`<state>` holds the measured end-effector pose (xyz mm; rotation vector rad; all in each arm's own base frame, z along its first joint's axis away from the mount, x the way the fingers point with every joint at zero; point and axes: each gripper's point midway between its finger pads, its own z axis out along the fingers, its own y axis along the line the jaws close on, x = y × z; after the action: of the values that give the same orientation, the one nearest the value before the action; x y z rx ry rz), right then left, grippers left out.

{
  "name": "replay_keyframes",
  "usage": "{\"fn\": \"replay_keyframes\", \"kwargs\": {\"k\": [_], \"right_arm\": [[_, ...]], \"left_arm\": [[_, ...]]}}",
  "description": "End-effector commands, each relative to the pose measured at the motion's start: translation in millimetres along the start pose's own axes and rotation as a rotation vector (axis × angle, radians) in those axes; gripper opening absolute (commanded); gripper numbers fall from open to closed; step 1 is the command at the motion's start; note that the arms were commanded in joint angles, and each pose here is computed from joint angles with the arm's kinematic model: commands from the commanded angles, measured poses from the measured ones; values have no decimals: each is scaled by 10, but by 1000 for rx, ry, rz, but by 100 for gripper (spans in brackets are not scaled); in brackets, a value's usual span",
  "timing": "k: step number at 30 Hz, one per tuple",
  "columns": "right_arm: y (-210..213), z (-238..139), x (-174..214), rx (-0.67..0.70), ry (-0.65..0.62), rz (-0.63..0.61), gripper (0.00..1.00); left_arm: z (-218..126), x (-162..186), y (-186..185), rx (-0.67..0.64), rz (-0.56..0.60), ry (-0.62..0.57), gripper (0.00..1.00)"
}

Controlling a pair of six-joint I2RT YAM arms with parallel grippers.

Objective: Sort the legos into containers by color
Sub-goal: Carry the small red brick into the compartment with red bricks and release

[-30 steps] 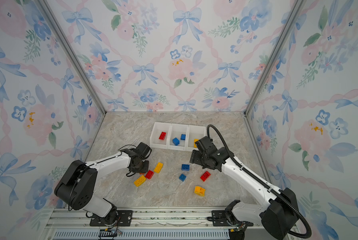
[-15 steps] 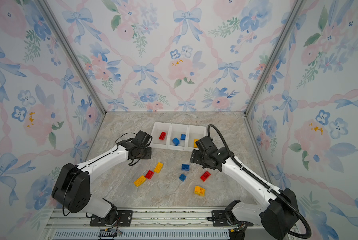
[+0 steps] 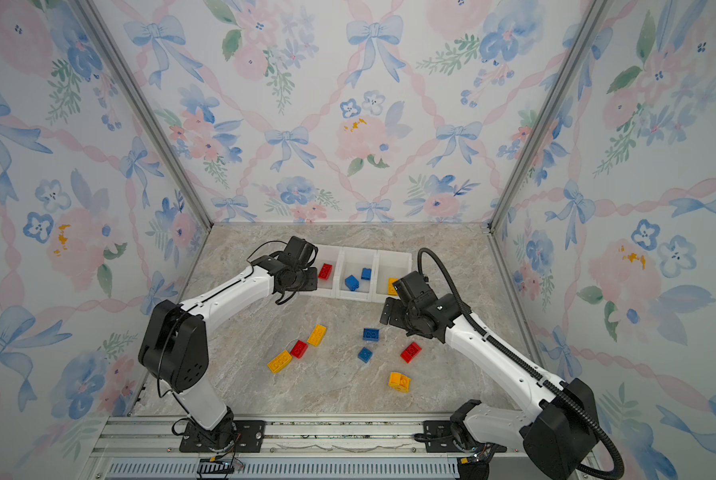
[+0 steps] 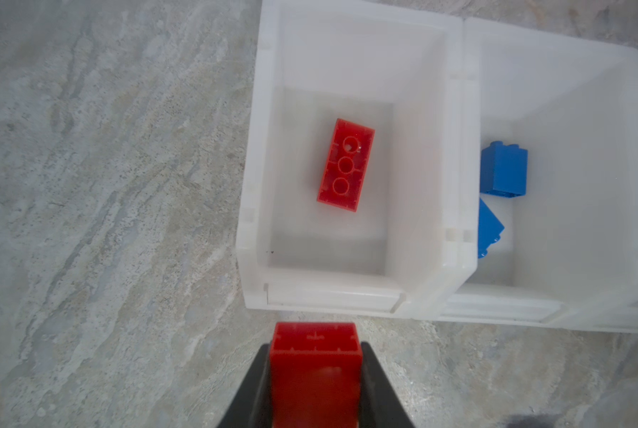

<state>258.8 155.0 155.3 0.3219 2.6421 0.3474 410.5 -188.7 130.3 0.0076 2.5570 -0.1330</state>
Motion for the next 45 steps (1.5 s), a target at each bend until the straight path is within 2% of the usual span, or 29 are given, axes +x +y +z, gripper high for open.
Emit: {"fn": "replay_keyframes", "kwargs": {"k": [1, 8, 19, 22, 24, 27, 29, 45], "right_arm": [[-67, -94, -45, 13, -19, 4, 97], [-108, -131, -52, 20, -26, 12, 97], [-189, -182, -25, 33, -37, 30, 97], [-201, -192, -22, 34, -41, 35, 97], [-209, -194, -19, 35, -42, 37, 97], [-220, -193, -12, 38, -41, 39, 97], [-226, -184, -1, 40, -37, 40, 97], [-268, -80, 82, 72, 6, 34, 97]], "left_arm": [[54, -236, -94, -4, 18, -49, 26], [325, -443, -177, -31, 43, -59, 26], [718, -555, -49, -112, 47, -50, 28], [787, -552, -37, -118, 52, -43, 31], [812, -547, -26, -121, 52, -41, 39], [798, -545, -28, -117, 49, -40, 51], [784, -551, -35, -112, 47, -42, 56], [409, -619, -214, -35, 24, -90, 64]]}}
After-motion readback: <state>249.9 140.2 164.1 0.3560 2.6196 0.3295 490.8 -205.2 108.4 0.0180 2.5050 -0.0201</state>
